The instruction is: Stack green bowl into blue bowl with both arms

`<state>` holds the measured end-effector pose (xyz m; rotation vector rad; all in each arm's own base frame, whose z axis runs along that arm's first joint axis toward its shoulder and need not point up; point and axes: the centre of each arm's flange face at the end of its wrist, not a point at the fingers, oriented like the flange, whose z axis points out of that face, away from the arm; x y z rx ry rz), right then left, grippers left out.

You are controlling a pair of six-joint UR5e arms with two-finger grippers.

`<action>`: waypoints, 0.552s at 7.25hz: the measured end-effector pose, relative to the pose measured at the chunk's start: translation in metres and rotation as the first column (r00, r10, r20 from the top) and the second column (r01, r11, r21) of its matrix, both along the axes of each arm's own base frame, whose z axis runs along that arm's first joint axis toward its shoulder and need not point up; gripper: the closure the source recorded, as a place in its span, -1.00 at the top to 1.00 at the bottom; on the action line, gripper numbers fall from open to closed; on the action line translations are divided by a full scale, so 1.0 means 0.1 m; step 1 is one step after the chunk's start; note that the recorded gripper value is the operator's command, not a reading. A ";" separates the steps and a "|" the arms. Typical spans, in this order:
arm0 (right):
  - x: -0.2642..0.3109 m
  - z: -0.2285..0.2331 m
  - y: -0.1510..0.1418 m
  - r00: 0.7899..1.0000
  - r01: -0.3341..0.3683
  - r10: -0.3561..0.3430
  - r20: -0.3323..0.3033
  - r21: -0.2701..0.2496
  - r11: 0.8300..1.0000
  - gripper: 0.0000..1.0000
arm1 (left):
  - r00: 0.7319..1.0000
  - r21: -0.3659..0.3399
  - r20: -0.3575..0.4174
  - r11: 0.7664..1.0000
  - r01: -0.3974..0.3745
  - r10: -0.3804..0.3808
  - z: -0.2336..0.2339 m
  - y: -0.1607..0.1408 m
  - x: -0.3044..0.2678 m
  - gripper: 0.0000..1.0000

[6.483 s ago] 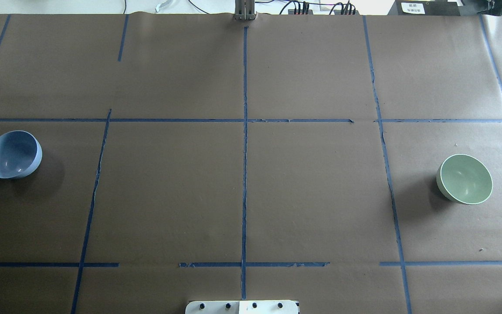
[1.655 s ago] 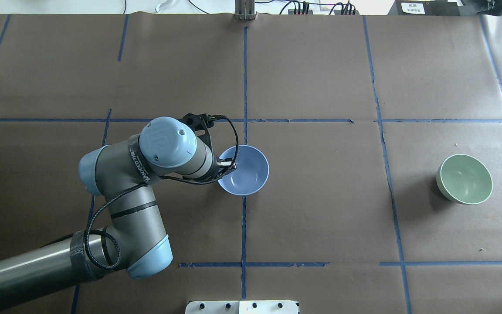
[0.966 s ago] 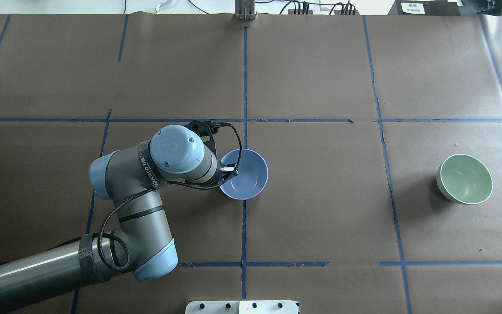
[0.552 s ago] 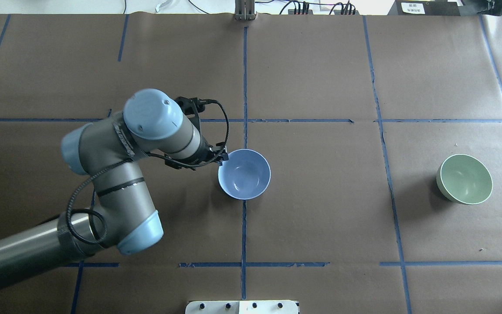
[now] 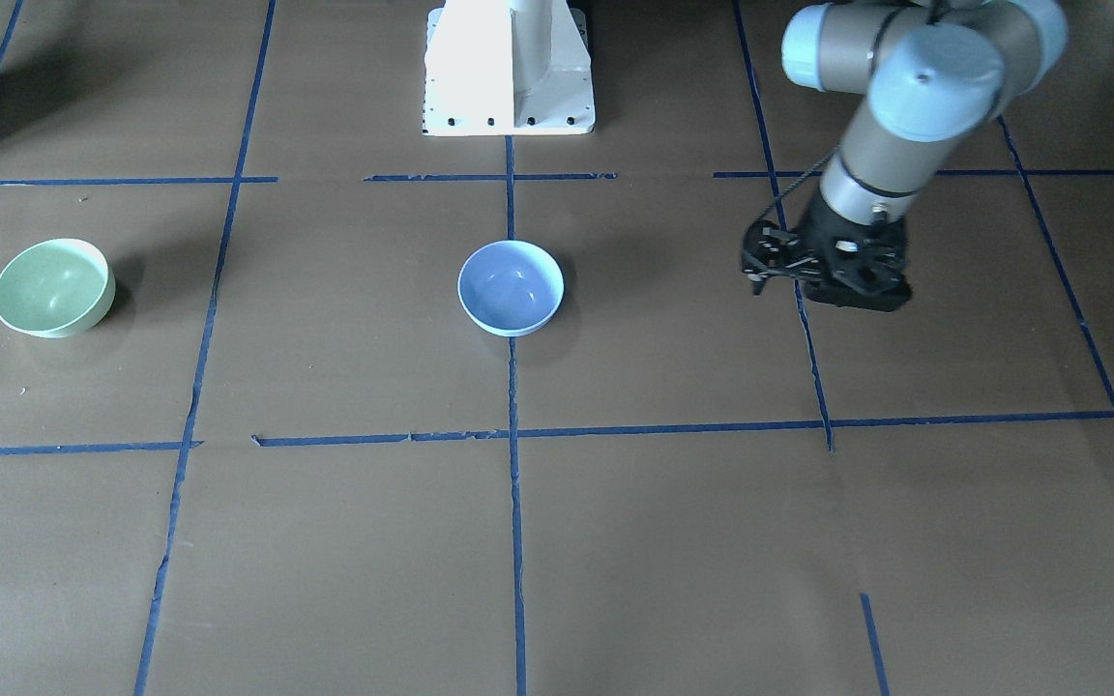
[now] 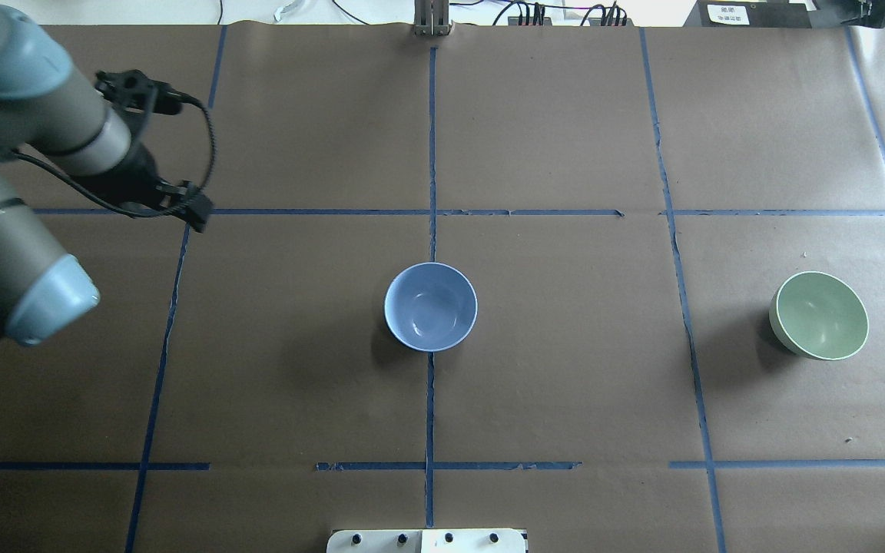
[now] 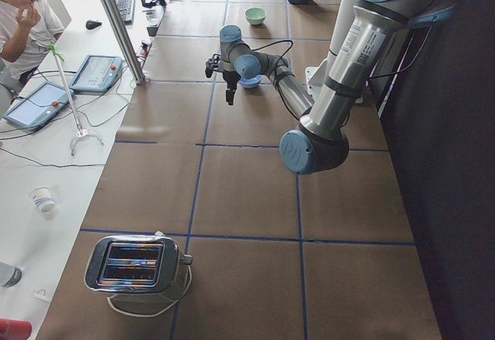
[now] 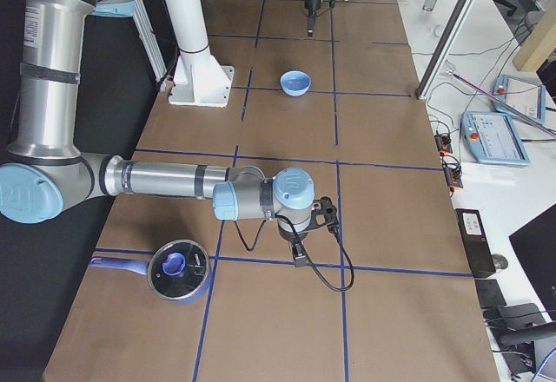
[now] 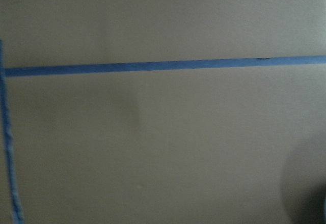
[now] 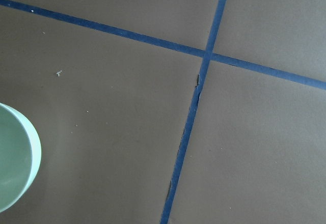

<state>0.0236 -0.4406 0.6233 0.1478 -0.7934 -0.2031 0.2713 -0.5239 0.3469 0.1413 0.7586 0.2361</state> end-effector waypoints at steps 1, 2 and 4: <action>-0.16 -0.22 -0.09 0.999 -0.015 0.016 0.028 -0.013 1.000 1.00 | 0.999 0.037 0.023 0.998 -0.048 0.047 0.52 -0.15 -0.84 1.00; -0.36 -0.44 -0.16 0.998 -0.030 0.032 0.051 -0.036 0.999 1.00 | 0.998 0.041 0.031 0.998 -0.056 0.055 1.10 -0.16 -1.73 1.00; -0.68 -0.80 -0.17 0.996 -0.051 0.056 0.072 -0.070 0.996 1.00 | 0.999 0.007 0.035 1.000 -0.023 0.023 2.12 0.19 -3.07 1.00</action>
